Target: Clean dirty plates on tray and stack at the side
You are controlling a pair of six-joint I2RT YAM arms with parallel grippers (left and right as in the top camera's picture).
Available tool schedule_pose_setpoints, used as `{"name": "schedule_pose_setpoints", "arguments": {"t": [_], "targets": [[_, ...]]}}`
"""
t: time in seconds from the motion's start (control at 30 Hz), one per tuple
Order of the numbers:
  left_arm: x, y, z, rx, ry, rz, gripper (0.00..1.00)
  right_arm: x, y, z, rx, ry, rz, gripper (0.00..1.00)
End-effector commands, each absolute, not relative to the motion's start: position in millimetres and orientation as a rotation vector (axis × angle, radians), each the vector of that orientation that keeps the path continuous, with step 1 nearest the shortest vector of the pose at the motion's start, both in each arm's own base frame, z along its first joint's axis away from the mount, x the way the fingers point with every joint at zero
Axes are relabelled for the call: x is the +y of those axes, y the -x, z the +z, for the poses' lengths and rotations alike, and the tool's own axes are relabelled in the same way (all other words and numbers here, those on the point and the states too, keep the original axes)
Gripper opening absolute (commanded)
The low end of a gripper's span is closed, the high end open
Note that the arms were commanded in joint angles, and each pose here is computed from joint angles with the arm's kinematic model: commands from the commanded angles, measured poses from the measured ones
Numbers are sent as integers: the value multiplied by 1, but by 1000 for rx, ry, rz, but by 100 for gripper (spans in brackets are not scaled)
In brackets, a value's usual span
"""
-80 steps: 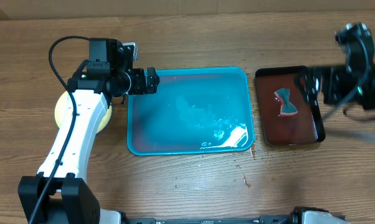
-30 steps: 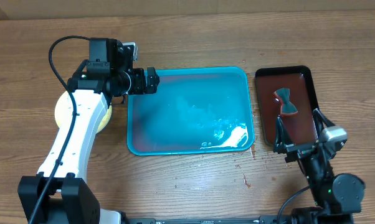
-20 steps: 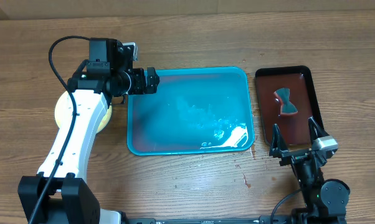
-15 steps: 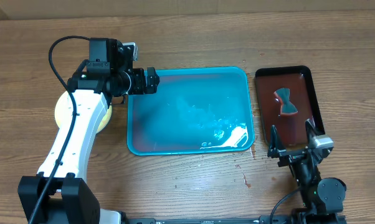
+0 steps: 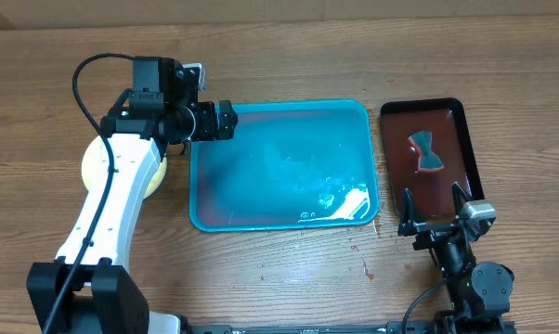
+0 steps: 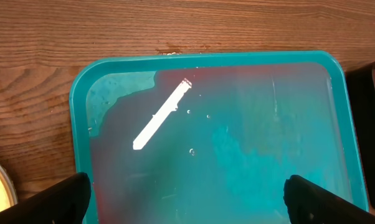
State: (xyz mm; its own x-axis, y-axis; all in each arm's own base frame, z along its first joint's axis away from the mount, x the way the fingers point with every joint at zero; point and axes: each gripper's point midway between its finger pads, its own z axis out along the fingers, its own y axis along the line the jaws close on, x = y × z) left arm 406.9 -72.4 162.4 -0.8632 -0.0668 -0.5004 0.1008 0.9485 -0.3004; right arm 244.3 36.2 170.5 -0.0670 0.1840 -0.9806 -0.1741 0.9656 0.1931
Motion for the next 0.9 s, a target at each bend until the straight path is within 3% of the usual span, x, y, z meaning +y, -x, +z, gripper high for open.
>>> {"name": "schedule_pose_setpoints", "arguments": {"t": [0.0,0.57,0.77,0.87], "targets": [[-73,-409,165,2569,-43,-427,100,38,-244,169,1607,-12,306,100],[-73,-408,165,2569,-43,-426,100,38,-244,169,1608,-12,306,100],[-74,-404,186,2518,-62,-419,100,38,-244,169,1608,-12,306,100],[-50,-399,198,2495,-92,-217,100,38,-244,169,1608,-12,306,100]]}}
